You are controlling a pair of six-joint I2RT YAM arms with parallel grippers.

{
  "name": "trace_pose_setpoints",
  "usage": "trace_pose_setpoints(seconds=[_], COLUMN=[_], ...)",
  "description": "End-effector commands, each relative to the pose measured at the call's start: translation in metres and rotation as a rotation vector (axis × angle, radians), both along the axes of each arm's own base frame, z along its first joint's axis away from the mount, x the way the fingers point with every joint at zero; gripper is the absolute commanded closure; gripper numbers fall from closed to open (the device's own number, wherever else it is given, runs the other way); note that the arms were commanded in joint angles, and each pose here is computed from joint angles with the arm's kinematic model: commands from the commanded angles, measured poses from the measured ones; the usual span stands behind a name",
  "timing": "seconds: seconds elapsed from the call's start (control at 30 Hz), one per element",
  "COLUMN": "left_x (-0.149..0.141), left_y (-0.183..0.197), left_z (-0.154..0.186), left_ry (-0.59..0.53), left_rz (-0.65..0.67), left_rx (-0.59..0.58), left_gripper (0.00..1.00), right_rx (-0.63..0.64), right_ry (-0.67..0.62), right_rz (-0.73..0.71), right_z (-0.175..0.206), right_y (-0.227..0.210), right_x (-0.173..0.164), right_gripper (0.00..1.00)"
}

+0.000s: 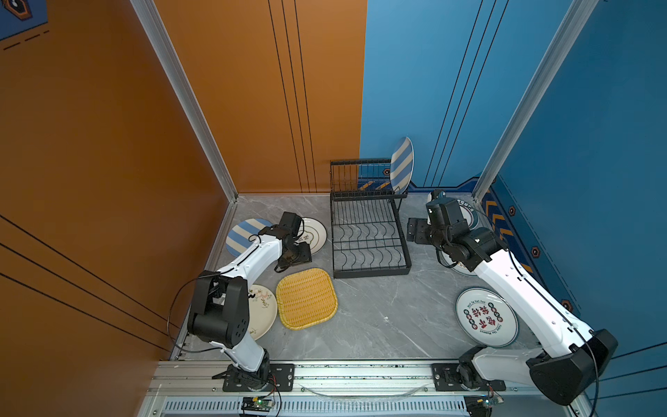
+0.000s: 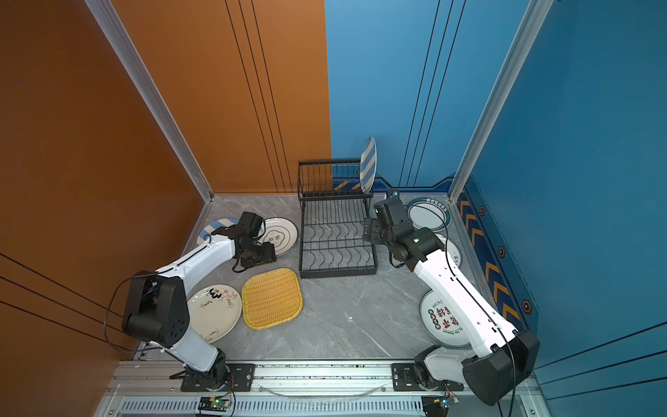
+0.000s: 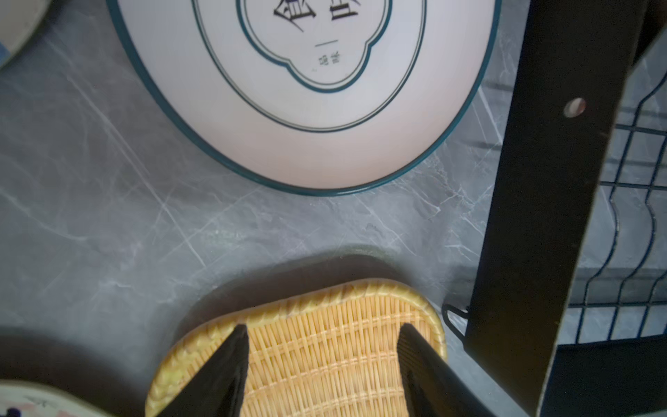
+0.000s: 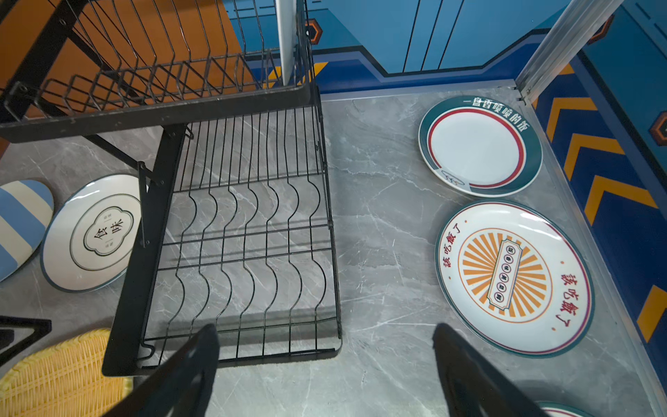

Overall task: Load plates into a dish rack
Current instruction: Move the plate to the bottom-center of the table.

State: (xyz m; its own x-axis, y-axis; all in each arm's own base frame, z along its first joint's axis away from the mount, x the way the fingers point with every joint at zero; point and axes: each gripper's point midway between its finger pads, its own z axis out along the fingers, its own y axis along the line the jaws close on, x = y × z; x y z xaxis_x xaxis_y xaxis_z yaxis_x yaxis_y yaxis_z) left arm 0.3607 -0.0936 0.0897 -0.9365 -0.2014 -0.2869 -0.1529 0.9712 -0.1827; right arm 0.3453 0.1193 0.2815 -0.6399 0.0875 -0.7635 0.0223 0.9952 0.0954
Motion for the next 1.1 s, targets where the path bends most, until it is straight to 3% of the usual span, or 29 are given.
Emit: trace_pose_setpoints(seconds=[0.0, 0.2, 0.53, 1.07], left_x=[0.008, 0.013, 0.005, -0.042], left_y=[0.004, -0.001, -0.01, -0.044], left_z=[-0.009, -0.03, -0.051, -0.058], left_ry=[0.027, 0.077, 0.141, 0.233], left_rz=[-0.046, -0.068, -0.095, -0.128], left_rx=[0.047, 0.068, 0.048, -0.033], left_gripper=[0.38, 0.45, 0.46, 0.47], right_rx=[0.026, 0.035, 0.034, 0.031], right_ry=[0.022, 0.037, 0.052, 0.067], right_rz=[-0.013, -0.023, -0.024, -0.023], right_z=[-0.006, -0.016, -0.023, -0.03], right_y=[-0.004, -0.01, -0.01, -0.01], right_x=[-0.013, -0.023, -0.024, -0.022], right_gripper=[0.07, 0.07, 0.07, 0.06])
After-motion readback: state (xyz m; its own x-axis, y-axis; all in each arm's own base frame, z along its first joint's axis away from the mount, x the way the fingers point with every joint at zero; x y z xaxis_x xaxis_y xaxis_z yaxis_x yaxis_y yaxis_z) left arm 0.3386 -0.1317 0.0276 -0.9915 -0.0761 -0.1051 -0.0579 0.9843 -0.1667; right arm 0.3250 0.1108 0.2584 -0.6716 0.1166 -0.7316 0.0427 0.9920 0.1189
